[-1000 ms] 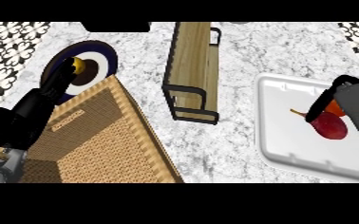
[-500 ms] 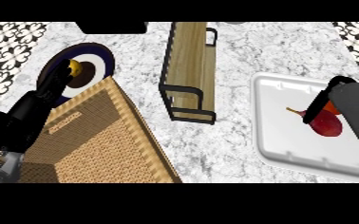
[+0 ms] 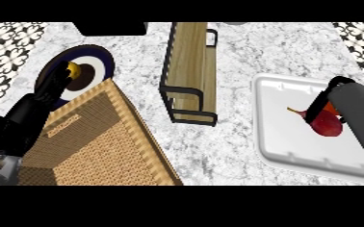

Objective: Pick the tomato from the tray and place it in the tiered shelf

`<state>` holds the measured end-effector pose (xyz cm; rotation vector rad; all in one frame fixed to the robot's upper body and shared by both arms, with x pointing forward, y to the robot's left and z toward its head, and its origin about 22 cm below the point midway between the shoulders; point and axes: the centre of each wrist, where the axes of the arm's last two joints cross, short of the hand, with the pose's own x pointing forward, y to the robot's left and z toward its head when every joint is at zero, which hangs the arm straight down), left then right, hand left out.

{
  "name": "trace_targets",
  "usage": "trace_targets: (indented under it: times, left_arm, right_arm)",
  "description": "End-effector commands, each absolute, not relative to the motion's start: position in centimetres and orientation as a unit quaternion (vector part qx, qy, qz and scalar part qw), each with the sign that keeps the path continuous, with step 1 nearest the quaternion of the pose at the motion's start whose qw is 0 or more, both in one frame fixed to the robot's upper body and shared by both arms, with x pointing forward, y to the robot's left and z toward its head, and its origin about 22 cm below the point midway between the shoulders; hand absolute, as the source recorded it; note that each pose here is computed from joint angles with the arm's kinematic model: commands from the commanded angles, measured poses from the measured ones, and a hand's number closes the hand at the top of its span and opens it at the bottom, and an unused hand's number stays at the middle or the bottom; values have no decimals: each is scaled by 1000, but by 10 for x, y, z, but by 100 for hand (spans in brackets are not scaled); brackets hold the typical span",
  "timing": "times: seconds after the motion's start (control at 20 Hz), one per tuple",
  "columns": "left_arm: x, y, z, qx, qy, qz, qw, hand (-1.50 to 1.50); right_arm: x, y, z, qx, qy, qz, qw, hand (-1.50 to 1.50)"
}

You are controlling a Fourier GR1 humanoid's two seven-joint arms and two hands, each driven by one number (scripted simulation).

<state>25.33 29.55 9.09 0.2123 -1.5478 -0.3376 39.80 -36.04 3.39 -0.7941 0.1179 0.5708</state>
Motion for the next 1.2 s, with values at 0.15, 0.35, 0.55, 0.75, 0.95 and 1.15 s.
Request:
trace_targets:
  times: [0.15,0.35,0.55,0.75,0.95,1.15]
  left_arm:
    - [230,273,17,55,-620,-132,771,0]
    - [226,286,19,48,-612,-134,778,0]
    - [234,283,31,53,-624,-134,768,0]
    - [243,282,63,48,-654,-156,738,0]
    - [246,277,62,38,-649,-157,743,0]
    - [246,282,54,47,-635,-147,757,0]
  right_arm:
    - [391,-351,12,-388,78,292,870,150]
    - [404,-346,31,-431,70,283,854,150]
    - [424,-314,60,-427,-41,384,818,150]
    - [445,-202,112,-316,-307,560,701,150]
    - [439,-153,159,-229,-476,635,564,150]
    - [434,-165,218,-187,-611,643,423,150]
